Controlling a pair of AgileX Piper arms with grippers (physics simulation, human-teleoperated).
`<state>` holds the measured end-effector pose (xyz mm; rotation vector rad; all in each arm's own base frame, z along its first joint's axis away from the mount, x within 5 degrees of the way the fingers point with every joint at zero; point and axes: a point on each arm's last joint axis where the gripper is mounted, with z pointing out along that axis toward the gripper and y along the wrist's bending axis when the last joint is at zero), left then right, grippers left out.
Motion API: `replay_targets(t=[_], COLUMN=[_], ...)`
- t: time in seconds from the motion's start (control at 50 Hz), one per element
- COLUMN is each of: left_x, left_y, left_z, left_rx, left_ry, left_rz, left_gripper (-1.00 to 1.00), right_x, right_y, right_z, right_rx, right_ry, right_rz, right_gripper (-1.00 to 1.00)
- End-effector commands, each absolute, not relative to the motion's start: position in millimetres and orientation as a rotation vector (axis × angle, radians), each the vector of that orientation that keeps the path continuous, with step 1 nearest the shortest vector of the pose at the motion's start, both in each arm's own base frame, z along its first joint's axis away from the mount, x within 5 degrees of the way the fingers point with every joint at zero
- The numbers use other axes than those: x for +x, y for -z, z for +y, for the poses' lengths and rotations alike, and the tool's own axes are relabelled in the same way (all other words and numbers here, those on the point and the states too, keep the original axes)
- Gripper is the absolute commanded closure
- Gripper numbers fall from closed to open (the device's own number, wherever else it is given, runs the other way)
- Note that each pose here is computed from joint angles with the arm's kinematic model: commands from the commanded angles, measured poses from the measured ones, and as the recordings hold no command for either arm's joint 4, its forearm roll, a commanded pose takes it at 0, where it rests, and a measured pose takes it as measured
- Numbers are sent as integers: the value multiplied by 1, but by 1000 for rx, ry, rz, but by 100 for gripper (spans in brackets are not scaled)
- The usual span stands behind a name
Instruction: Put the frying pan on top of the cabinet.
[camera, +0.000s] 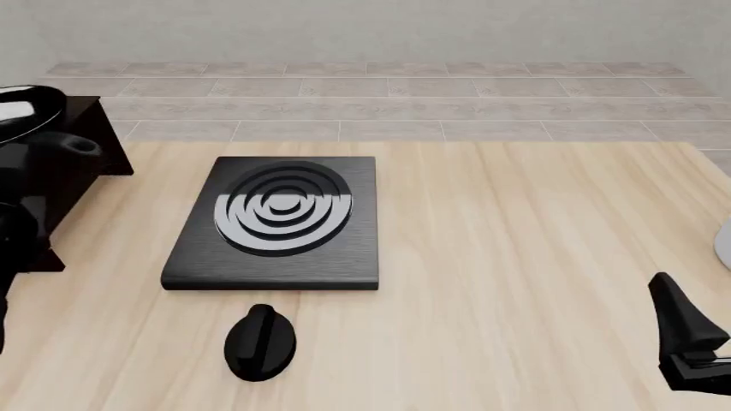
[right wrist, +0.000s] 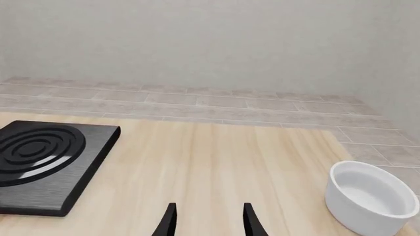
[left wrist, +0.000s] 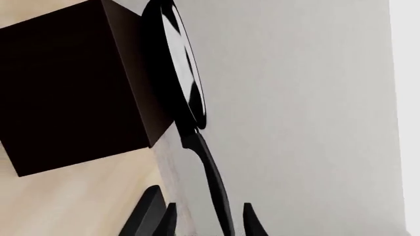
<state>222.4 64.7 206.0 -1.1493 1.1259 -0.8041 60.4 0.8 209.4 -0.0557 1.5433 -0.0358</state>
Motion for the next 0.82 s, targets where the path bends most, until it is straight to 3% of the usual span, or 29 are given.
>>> replay_targets(t=[0.02, 0.82], left_x=[197, 59], left_y=[-209, -221], left_z=[55, 9], left_rx=[-1131, -930], left_ry=[805, 817], left_rz=[1136, 1211], left_gripper=[-100, -100], right_x=[60, 58], right_y=[-209, -210], right_z=[1, 0], right_rx=[-58, -49], right_ry=[37, 47], right_rz=[1542, 1523], right_gripper=[-100, -100])
